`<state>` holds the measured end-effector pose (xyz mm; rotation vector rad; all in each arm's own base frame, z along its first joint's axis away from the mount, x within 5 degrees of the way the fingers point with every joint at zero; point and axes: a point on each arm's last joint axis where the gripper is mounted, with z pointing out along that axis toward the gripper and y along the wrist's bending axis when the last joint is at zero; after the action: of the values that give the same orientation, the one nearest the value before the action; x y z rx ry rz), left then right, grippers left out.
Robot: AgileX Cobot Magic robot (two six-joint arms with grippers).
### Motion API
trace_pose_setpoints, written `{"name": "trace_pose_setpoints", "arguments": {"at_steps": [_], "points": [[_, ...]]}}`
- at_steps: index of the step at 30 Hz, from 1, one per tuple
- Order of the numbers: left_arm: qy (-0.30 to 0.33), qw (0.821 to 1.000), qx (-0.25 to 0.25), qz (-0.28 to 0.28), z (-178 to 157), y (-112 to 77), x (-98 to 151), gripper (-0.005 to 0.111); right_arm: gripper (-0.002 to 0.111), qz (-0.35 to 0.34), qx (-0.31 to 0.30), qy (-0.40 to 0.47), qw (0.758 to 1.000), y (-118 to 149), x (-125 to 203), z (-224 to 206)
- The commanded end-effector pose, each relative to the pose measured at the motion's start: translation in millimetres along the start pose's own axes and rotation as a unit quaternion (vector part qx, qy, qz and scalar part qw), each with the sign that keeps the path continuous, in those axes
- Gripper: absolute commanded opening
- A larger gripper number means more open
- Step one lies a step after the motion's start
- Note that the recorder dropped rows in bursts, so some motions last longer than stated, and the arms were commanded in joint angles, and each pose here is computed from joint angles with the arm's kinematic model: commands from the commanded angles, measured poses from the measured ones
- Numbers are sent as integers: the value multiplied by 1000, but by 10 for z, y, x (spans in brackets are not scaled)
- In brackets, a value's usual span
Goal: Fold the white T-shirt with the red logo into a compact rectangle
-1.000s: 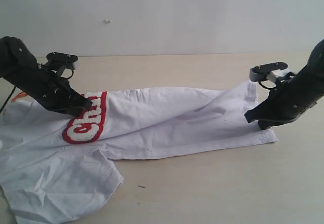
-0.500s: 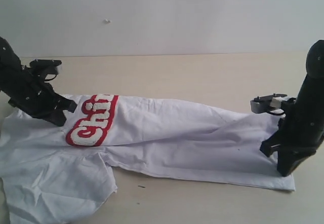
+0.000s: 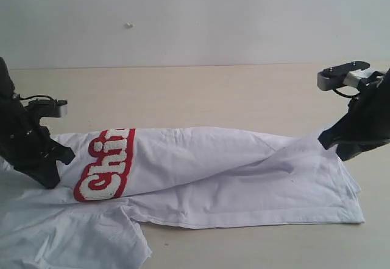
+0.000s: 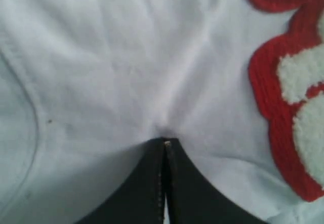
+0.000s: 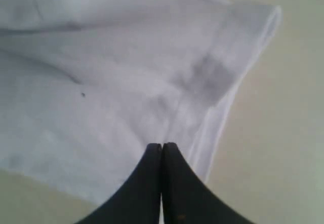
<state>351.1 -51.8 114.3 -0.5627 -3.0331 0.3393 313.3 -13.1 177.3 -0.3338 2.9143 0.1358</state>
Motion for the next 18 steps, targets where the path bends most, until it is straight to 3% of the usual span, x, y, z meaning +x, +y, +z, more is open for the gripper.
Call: {"name": "trace_pose_setpoints", "arguments": {"at_steps": [1,6,10,14,18], "points": [[-64,998,-28,4,-258,-37,-38,0,0,7,-18,-56,998,21,-108,17],[-126,991,-48,4,-407,-41,-108,0,0,37,34,-130,990,-178,-392,359],[-184,982,-34,16,-453,-74,-220,0,0,39,6,-64,997,-233,-472,755],[-174,984,-28,30,-482,-90,-224,0,0,35,-7,-32,999,-253,-497,908],[-141,990,-14,26,-387,-74,-189,0,0,30,-8,-44,999,-223,-524,694]]}}
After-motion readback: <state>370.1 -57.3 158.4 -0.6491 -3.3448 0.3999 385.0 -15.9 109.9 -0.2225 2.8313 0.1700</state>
